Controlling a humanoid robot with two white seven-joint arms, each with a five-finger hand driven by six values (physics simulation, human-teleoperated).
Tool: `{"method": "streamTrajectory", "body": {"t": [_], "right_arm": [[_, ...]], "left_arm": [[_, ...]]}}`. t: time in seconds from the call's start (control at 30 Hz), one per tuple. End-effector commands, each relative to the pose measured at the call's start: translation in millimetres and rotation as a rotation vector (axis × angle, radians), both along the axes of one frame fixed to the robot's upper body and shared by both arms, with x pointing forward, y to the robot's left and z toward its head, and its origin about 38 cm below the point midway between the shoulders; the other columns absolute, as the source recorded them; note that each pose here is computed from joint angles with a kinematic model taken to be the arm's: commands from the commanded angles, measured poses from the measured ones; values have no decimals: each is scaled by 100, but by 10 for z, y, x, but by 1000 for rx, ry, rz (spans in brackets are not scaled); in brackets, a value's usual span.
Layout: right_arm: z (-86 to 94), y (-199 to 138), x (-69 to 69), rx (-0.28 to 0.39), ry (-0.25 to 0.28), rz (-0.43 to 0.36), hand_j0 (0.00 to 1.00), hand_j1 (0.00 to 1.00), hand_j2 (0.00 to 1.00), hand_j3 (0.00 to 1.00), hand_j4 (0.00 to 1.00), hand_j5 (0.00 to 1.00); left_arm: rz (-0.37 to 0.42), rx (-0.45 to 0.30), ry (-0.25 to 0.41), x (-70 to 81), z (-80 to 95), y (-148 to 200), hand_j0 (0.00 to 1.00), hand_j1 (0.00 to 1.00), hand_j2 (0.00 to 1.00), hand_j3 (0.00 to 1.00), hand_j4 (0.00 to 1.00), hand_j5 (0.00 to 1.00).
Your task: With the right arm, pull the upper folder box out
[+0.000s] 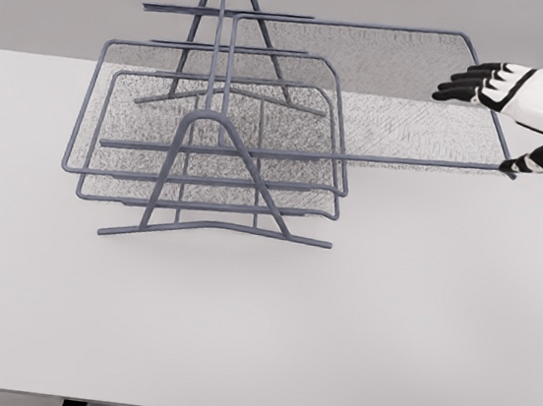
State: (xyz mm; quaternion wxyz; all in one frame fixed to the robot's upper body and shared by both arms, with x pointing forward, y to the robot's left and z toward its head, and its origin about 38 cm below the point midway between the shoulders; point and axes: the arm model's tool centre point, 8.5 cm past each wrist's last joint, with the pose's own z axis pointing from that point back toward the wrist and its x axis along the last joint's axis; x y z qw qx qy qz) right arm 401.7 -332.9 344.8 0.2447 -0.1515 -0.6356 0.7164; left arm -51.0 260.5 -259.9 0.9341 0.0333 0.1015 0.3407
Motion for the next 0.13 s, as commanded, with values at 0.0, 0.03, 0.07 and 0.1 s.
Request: {"method": "streamTrajectory", "body": {"t": [0.0, 0.03, 0.07, 0.1], "right_arm": [[23, 238, -61, 58, -5, 77, 100, 100, 100, 100, 100, 100], [-29, 318, -47, 79, 3, 95, 100, 100, 100, 100, 100, 100], [-56, 341, -45, 87, 8, 100, 100, 100, 100, 100, 100, 100], [-89, 351, -47, 87, 17, 102, 100, 100, 100, 100, 100, 100]], "left_arm": [[-1, 0, -1, 7, 0, 0, 100, 100, 100, 100, 100, 100], [-1, 0, -3, 13, -1, 0, 100, 100, 100, 100, 100, 100], [-1, 1, -3, 17, -2, 1, 100, 100, 100, 100, 100, 100], [-1, 0, -4, 18, -2, 0, 100, 100, 100, 100, 100, 100]]}}
